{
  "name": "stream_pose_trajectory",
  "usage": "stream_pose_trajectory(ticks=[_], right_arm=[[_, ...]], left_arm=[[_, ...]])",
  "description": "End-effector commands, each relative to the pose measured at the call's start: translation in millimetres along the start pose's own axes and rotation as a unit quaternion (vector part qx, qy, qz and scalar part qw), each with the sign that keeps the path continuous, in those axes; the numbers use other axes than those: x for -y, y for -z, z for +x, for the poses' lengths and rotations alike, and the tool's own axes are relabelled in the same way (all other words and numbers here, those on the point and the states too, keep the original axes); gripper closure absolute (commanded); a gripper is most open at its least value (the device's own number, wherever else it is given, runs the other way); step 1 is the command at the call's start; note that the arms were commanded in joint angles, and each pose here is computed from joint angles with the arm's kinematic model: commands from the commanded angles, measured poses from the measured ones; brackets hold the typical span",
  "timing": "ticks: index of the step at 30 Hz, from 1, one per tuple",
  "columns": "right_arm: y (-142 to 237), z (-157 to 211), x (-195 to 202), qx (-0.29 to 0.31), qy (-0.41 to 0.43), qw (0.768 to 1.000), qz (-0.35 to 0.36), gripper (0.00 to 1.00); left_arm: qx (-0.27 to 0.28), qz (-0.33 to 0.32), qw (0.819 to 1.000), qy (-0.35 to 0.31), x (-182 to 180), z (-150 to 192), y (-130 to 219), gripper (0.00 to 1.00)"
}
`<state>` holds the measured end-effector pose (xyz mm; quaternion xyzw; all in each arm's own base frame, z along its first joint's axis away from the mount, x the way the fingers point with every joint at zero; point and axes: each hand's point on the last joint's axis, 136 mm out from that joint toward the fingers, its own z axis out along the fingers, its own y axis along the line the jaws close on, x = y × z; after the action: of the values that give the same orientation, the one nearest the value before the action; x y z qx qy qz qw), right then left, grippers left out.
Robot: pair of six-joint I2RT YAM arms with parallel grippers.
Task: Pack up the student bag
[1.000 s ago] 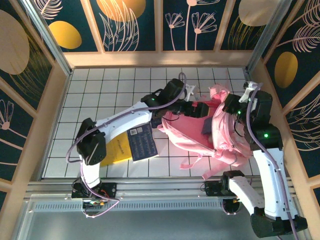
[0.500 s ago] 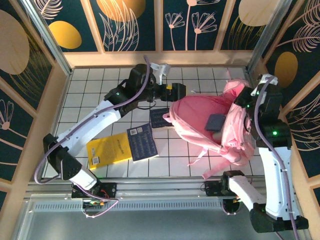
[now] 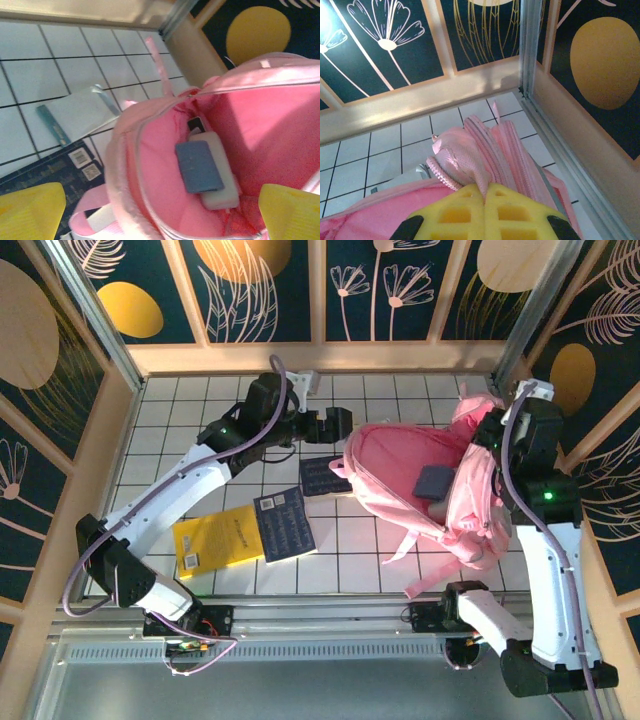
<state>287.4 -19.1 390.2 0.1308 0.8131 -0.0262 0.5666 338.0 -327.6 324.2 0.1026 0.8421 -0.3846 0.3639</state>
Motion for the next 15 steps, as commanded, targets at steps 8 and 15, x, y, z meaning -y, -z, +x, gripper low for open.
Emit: stream_pose_trajectory(ticks=[8,15], right_arm=[[-22,19,22,0.013,-0.042,0.998,0.054,1.0],[-57,105,-56,-0.153,-0.009,0.979,-0.135,1.0]], left_arm=[[-0.027,-0.094,0.991,0.096,-90,9,-27,0.01],[-0.039,-0.095,0.989,0.104,-99,13,-52,0.01]])
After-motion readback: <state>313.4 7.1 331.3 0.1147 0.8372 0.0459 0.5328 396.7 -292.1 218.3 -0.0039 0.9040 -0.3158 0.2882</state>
